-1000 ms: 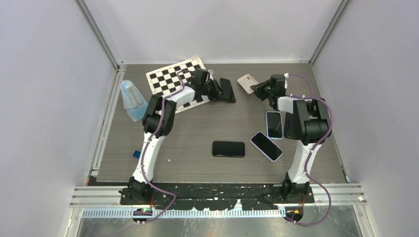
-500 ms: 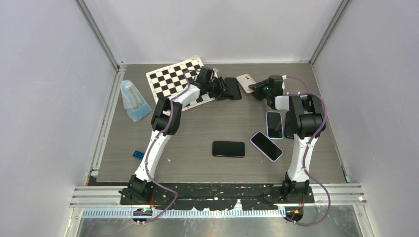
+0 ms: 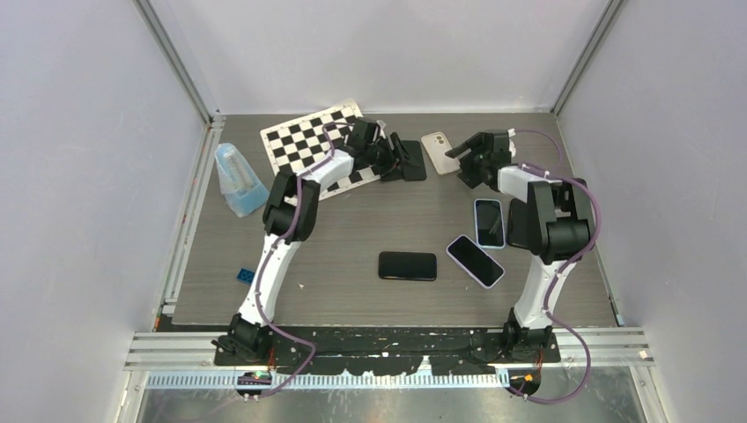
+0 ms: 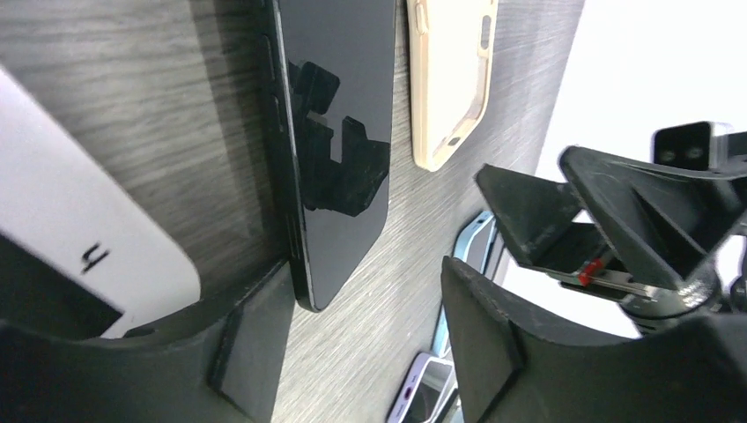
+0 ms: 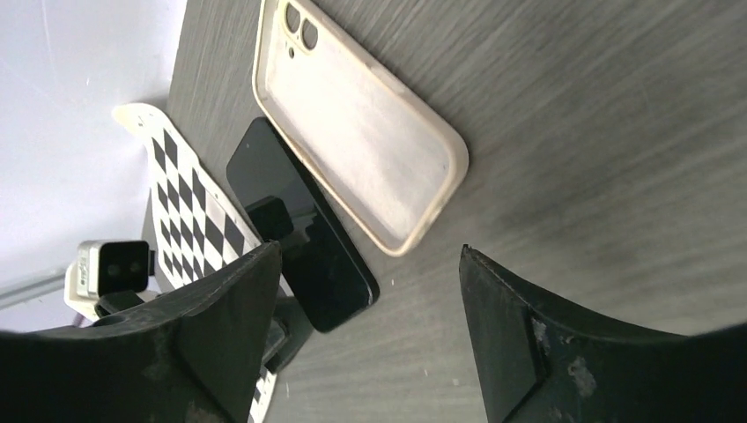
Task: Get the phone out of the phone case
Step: Place the phone at the center of the board, then adjust the phone at the center of the board, then pick up the phone at the center of the board.
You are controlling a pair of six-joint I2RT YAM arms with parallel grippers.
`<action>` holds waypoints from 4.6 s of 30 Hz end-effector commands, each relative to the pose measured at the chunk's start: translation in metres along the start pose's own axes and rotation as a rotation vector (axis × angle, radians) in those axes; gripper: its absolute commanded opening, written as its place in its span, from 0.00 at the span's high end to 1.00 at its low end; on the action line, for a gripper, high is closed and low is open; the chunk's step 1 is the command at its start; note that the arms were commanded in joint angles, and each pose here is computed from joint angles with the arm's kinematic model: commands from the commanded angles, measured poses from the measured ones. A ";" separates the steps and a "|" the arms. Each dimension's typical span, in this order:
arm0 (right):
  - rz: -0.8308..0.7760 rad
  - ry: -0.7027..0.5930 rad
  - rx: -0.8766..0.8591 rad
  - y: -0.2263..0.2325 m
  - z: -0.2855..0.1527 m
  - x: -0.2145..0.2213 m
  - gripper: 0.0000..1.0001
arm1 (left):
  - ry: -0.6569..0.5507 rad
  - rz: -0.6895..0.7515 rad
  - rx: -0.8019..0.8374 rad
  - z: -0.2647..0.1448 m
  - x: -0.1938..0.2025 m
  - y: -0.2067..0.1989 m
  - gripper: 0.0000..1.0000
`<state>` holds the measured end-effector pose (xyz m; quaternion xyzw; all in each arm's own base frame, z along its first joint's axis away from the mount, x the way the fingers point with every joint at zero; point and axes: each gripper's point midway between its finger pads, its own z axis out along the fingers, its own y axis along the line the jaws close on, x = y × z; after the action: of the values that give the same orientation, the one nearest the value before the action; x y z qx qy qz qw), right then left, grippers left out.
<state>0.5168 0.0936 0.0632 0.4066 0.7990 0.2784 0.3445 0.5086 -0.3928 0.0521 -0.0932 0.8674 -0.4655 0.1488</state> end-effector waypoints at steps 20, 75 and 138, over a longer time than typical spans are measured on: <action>-0.220 0.018 -0.050 0.014 -0.125 0.014 0.17 | -0.027 0.105 -0.002 0.006 0.002 -0.006 0.41; -0.885 0.502 0.370 -0.117 -0.175 0.192 0.77 | -0.407 0.407 -0.363 -0.263 0.065 -0.019 0.00; -1.753 0.636 0.127 -0.096 -0.193 0.278 0.00 | -0.816 0.401 -0.516 -0.371 0.043 -0.013 0.00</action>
<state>0.1963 0.2375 0.0233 -0.4088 0.8975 -0.0286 0.1631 0.3326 -0.1262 0.2317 -0.1317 0.8407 -0.1223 0.5107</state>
